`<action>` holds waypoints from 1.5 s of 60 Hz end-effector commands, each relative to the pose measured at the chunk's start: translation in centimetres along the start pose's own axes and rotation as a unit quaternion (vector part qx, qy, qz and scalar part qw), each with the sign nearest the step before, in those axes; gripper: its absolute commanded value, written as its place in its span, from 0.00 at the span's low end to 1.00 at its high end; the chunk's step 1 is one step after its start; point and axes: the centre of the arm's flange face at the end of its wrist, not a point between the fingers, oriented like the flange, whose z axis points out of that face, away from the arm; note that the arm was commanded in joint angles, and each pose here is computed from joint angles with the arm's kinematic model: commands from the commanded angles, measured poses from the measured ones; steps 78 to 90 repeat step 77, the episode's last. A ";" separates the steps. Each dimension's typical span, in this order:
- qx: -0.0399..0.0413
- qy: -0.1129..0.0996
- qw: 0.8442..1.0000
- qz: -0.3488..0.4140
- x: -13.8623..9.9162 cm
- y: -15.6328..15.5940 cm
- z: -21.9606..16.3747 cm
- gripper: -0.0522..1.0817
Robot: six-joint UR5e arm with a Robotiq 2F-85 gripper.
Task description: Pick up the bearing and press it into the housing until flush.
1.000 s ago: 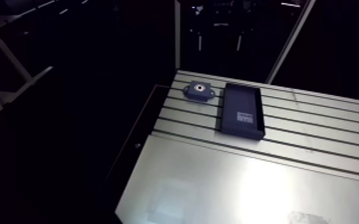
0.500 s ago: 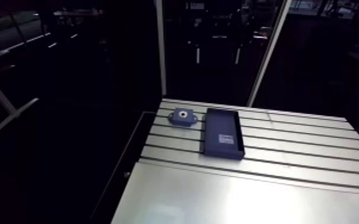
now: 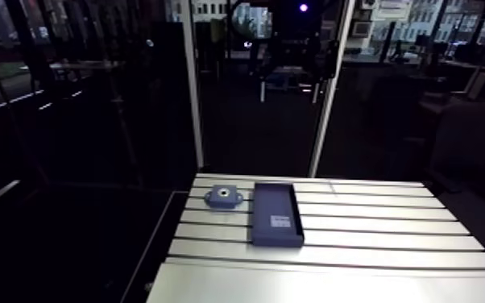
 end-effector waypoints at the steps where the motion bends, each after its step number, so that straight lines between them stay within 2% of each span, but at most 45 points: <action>1: 0.011 0.010 1.000 0.011 -0.9 1.5 -2.8 0.06; 13: 0.012 0.007 1.000 0.009 -0.6 1.3 -2.5 0.06; 25: 0.013 -0.011 1.000 0.008 0.0 1.1 -1.4 0.06; 42: 0.010 -0.008 1.000 0.006 0.0 1.1 -1.9 0.06; 57: 0.013 -0.007 1.000 0.005 0.1 1.0 -1.7 0.06; 90: 0.011 -0.007 1.000 0.006 0.3 1.1 -1.6 0.06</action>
